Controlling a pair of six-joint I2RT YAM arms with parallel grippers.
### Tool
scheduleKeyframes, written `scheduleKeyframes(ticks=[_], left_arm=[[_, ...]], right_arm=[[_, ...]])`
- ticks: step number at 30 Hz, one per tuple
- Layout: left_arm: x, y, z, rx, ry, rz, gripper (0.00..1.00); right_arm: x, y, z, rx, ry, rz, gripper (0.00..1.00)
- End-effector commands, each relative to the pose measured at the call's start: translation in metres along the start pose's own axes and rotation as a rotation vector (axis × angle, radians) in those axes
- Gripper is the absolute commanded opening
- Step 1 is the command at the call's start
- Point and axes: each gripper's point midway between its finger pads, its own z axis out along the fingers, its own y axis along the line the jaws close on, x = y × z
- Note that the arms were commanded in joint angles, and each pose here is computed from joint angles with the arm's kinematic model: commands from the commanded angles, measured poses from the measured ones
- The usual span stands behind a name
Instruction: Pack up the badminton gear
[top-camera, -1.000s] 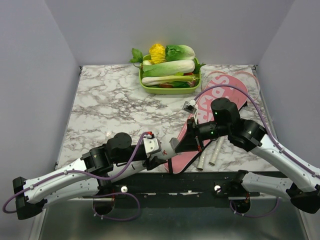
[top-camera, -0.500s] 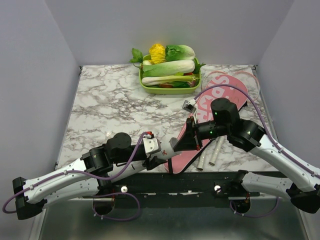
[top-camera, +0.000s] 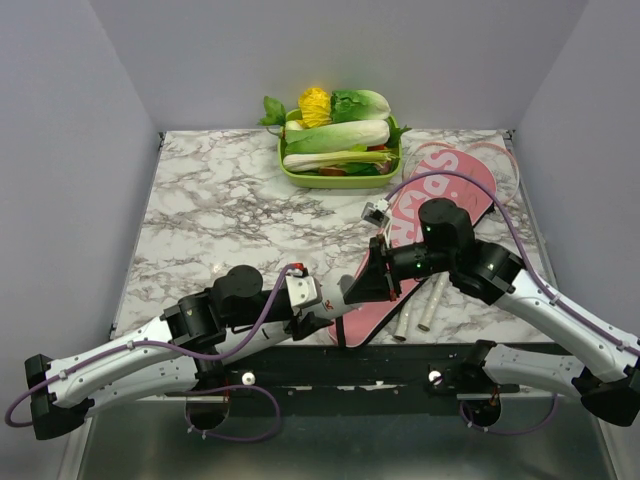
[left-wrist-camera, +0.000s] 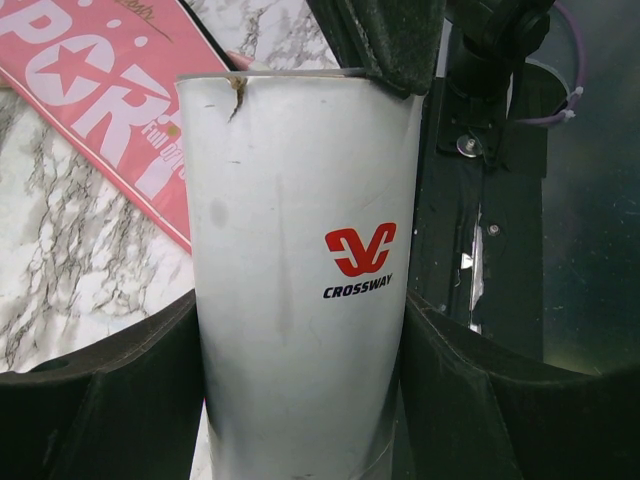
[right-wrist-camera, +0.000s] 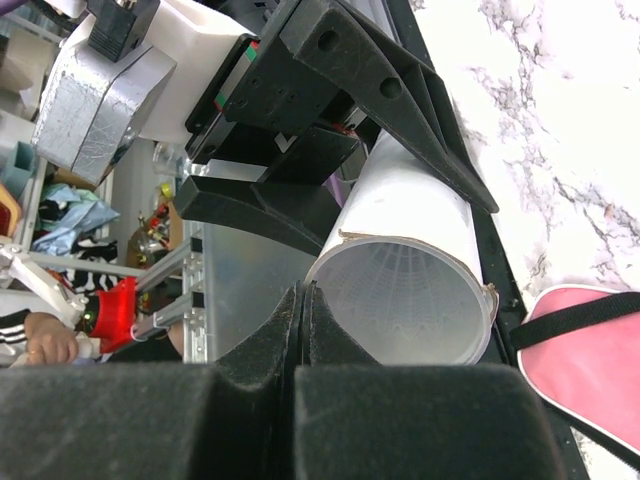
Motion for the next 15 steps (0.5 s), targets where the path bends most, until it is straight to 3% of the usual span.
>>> scheduleKeyframes(ticks=[1,8,15], left_arm=[[-0.013,-0.004,-0.003,0.003,-0.039,-0.064,0.0],[-0.014,-0.004,-0.003,0.001,-0.043,-0.061,0.0],[-0.018,-0.004,-0.006,0.0,-0.062,-0.055,0.0]], right_arm=[[0.002,0.0,0.008,-0.042,0.003,-0.002,0.12],[0.009,0.001,0.012,-0.078,0.013,0.021,0.36],[0.008,-0.011,0.013,-0.01,-0.03,0.053,0.45]])
